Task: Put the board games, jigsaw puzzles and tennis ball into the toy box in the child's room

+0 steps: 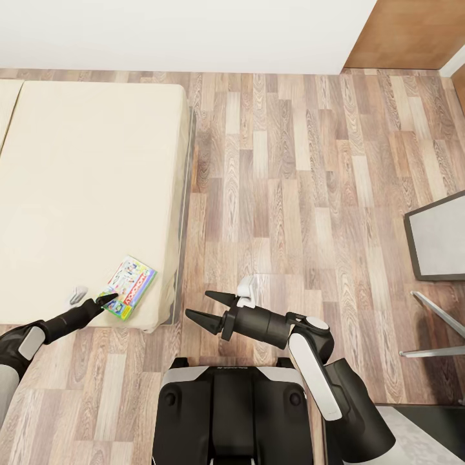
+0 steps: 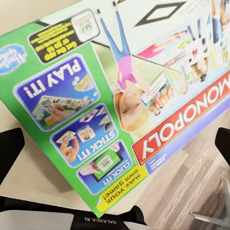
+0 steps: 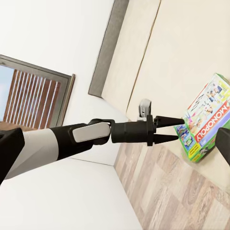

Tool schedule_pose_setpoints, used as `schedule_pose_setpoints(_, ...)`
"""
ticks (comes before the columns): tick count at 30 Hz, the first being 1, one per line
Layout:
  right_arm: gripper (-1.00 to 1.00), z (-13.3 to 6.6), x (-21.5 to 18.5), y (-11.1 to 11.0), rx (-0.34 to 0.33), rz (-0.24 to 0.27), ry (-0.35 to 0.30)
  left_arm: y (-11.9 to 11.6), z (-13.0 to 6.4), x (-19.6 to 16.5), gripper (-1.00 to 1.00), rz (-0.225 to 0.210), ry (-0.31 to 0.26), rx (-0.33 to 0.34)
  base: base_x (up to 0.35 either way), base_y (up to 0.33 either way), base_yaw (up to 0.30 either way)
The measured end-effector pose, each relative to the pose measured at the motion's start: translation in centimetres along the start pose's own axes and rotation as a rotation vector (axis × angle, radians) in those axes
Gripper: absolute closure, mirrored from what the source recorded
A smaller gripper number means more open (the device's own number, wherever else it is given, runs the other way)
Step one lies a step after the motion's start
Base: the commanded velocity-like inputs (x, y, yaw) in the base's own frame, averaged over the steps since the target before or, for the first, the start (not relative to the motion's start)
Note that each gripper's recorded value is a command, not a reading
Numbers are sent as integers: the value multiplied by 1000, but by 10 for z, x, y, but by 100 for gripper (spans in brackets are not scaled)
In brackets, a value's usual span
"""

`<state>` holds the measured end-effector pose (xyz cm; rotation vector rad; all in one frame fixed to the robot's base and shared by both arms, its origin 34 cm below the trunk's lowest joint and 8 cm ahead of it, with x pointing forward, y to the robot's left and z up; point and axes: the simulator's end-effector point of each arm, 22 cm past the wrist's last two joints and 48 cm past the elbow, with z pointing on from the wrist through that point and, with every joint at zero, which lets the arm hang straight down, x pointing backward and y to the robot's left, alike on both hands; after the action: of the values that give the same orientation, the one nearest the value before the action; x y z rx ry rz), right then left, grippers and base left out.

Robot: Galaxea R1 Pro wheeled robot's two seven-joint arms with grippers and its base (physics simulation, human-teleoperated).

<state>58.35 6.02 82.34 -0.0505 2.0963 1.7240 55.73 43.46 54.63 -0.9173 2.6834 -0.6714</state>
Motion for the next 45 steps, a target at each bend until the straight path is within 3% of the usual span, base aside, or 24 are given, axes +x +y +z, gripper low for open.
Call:
schedule_pose_setpoints(8,-100,0,0,0,0,0,1,-2,0,-4,-100,7,-6,4,0,0,0)
schedule_pose_setpoints(16,-100,0,0,0,-1,0,0,-9,4,0,-100,66,28,6,0,0,0)
schedule_pose_setpoints(22,-100,0,0,0,0,0,0,-23,4,-5,-100,97,27,46,0,0,0)
schedule_pose_setpoints(45,-100,0,-2,0,0,-10,-9,-27,5,-5,-100,105,28,58,0,0,0)
